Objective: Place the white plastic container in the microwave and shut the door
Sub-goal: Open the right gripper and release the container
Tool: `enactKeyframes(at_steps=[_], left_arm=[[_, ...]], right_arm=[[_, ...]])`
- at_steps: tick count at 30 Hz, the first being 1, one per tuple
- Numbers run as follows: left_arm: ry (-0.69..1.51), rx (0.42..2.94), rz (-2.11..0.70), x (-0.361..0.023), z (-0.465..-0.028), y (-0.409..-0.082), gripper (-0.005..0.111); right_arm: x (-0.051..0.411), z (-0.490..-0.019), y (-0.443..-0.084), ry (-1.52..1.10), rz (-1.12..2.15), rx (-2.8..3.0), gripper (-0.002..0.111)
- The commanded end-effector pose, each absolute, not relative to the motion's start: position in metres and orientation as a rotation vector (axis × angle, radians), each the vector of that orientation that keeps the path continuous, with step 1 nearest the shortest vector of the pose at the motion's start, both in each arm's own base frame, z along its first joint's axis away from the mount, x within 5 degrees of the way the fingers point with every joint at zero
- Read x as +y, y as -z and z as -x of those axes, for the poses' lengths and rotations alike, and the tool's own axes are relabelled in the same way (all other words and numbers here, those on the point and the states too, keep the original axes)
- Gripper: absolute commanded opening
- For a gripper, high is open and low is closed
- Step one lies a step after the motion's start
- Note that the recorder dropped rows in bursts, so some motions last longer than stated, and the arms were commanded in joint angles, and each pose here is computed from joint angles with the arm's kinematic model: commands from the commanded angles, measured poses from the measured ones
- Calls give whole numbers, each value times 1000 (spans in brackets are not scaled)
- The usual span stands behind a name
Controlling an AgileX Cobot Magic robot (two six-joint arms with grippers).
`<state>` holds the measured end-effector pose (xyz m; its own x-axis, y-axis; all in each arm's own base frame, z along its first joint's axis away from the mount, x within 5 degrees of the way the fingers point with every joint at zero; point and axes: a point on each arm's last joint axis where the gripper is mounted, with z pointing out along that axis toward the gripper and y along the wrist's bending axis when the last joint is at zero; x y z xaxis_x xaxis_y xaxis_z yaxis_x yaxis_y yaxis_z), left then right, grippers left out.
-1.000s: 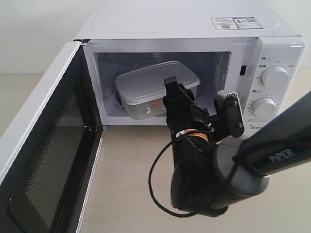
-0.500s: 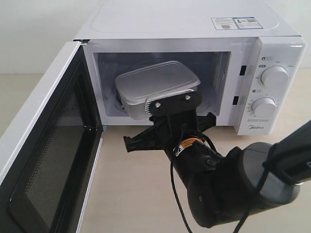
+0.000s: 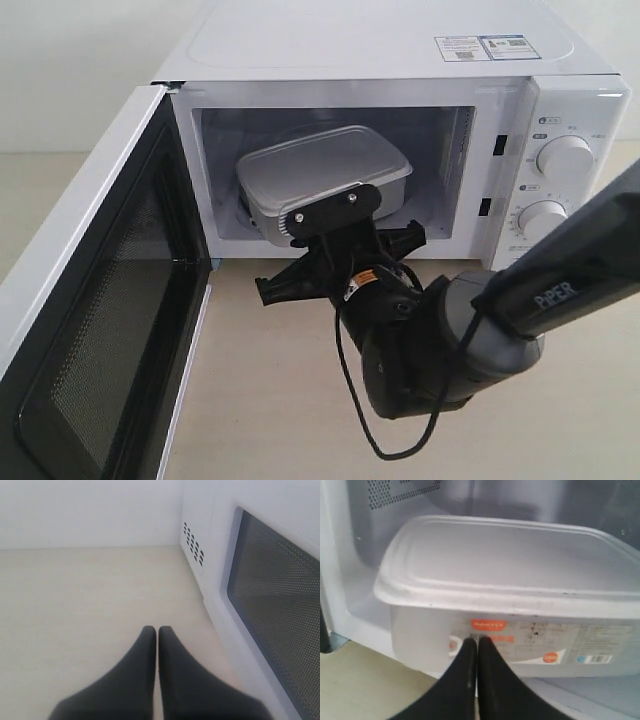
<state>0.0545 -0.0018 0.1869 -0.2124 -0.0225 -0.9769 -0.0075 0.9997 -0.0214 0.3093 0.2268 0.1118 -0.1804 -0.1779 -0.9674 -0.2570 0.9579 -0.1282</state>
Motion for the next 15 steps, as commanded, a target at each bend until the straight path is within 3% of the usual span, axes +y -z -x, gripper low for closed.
enactKeyframes(at_steps=[1, 15], left_arm=[[23, 1785, 32, -2, -54, -186, 4], [23, 1785, 32, -2, -54, -186, 4]], right_arm=[[230, -321, -111, -60, 310, 1725, 0], [231, -355, -117, -77, 234, 1712, 0]])
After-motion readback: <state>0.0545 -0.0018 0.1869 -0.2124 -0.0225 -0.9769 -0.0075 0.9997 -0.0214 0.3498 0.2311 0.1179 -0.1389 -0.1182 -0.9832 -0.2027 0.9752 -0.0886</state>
